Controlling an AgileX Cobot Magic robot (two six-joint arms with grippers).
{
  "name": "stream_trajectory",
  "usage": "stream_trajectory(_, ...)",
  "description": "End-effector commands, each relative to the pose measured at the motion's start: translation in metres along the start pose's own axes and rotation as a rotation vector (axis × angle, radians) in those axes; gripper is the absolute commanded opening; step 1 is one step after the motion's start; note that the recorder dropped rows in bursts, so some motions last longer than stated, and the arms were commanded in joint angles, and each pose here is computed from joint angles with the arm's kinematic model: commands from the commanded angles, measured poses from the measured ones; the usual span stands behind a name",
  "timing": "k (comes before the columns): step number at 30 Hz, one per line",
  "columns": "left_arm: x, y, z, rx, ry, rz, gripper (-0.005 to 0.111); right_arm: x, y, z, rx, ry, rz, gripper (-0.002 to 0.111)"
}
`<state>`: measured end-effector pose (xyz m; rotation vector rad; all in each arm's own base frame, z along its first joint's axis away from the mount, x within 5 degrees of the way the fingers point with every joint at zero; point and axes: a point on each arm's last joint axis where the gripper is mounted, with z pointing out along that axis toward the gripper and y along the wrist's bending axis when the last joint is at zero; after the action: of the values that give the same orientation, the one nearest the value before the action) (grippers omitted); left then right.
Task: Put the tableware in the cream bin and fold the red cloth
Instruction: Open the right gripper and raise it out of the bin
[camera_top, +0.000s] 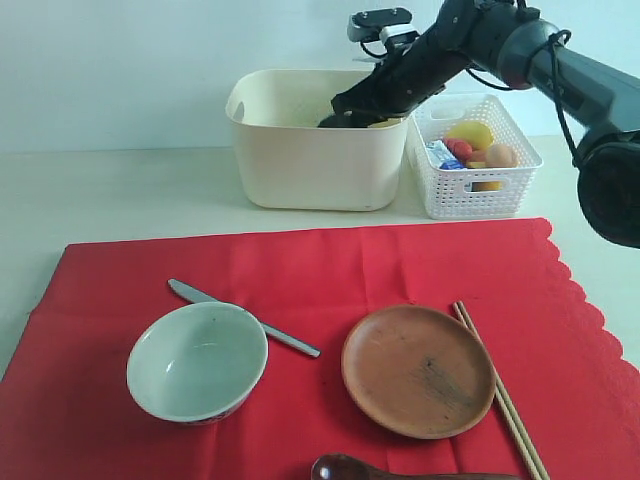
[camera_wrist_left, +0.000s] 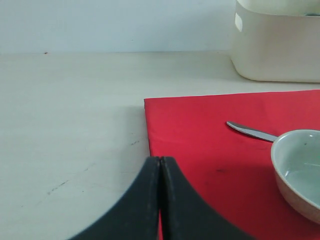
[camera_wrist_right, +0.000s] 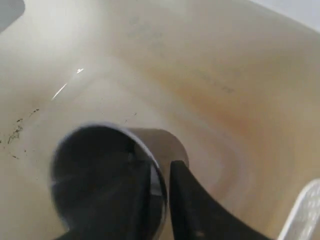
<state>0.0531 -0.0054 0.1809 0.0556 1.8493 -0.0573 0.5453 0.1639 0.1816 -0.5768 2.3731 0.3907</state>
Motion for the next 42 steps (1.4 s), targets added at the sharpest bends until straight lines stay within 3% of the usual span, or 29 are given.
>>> stream_trajectory(1,0.000,0.000,0.000,0.007,-0.014,-0.004,0.000,-0.002,-0.003,-0.004,0.009,-0.001,-0.007,0.035)
stream_trajectory(5,0.000,0.000,0.000,0.007,-0.014,-0.004,0.000,-0.009,-0.002,-0.012,0.016,-0.028,-0.012,0.053)
stream_trajectory(8,0.000,0.000,0.000,0.007,-0.014,-0.004,0.000,-0.017,0.001,-0.025,0.020,-0.056,-0.017,0.060)
stream_trajectory(16,0.000,0.000,0.000,0.007,-0.014,-0.004,0.000,-0.036,0.017,-0.073,-0.023,-0.043,-0.013,0.060)
stream_trajectory(22,0.000,0.000,0.000,0.007,-0.014,-0.004,0.000,-0.035,0.042,-0.103,-0.177,0.077,0.007,0.059)
stream_trajectory(28,0.000,0.000,0.000,0.007,-0.014,-0.004,0.000,-0.038,0.065,-0.110,-0.224,0.084,-0.011,0.056)
stream_trajectory(37,0.000,0.000,0.000,0.007,-0.014,-0.004,0.000,-0.036,0.132,-0.100,-0.293,0.121,-0.114,0.054)
stream_trajectory(42,0.000,0.000,0.000,0.007,-0.014,-0.004,0.000,-0.032,0.162,-0.098,-0.229,0.149,-0.212,0.054)
